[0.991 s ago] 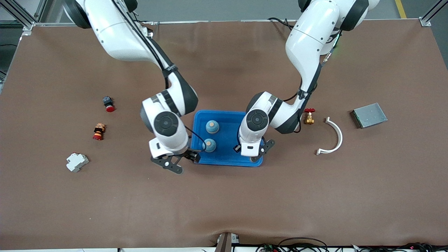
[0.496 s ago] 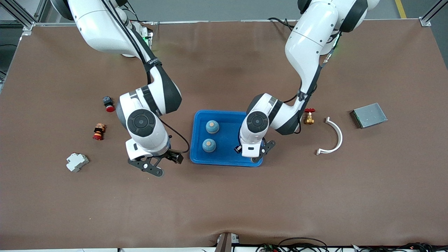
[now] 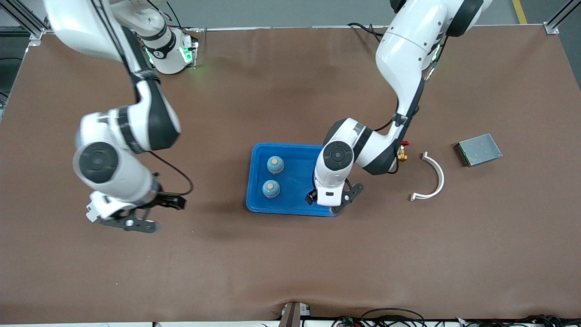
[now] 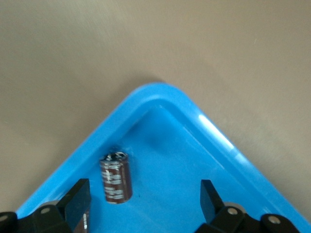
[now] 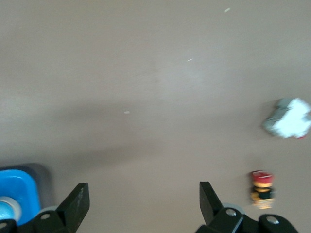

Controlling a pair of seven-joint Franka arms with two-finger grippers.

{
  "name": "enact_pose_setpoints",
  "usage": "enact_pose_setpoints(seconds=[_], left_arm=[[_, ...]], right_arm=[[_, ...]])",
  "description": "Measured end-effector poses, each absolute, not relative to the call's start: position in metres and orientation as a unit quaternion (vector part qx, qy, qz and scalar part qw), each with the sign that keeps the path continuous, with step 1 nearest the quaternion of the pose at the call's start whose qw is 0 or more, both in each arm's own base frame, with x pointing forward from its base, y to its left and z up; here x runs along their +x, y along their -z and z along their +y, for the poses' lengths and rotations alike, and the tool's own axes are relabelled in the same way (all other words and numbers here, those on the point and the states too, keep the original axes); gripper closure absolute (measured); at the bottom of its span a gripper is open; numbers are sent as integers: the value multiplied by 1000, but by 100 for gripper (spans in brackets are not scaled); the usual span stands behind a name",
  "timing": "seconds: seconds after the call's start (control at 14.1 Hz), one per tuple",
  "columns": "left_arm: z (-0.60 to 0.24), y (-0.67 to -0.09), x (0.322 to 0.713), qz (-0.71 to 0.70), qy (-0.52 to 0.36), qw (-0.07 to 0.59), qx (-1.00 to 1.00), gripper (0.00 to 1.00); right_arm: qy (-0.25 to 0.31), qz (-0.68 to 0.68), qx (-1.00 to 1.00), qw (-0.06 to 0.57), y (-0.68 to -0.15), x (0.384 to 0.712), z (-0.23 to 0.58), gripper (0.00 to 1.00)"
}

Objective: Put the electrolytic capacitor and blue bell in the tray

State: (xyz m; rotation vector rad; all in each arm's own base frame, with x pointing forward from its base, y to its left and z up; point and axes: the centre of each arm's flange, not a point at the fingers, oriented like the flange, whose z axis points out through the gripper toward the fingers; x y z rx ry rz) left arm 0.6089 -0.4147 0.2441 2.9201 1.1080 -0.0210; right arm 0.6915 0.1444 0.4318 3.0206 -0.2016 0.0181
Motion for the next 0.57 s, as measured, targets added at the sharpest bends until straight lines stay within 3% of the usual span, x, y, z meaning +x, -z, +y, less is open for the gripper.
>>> enact_pose_setpoints(seconds=[0.57], left_arm=[[-309, -321, 646, 255, 42, -36, 965, 0]], right_arm=[[-6, -14, 998, 53, -508, 678, 11, 0]])
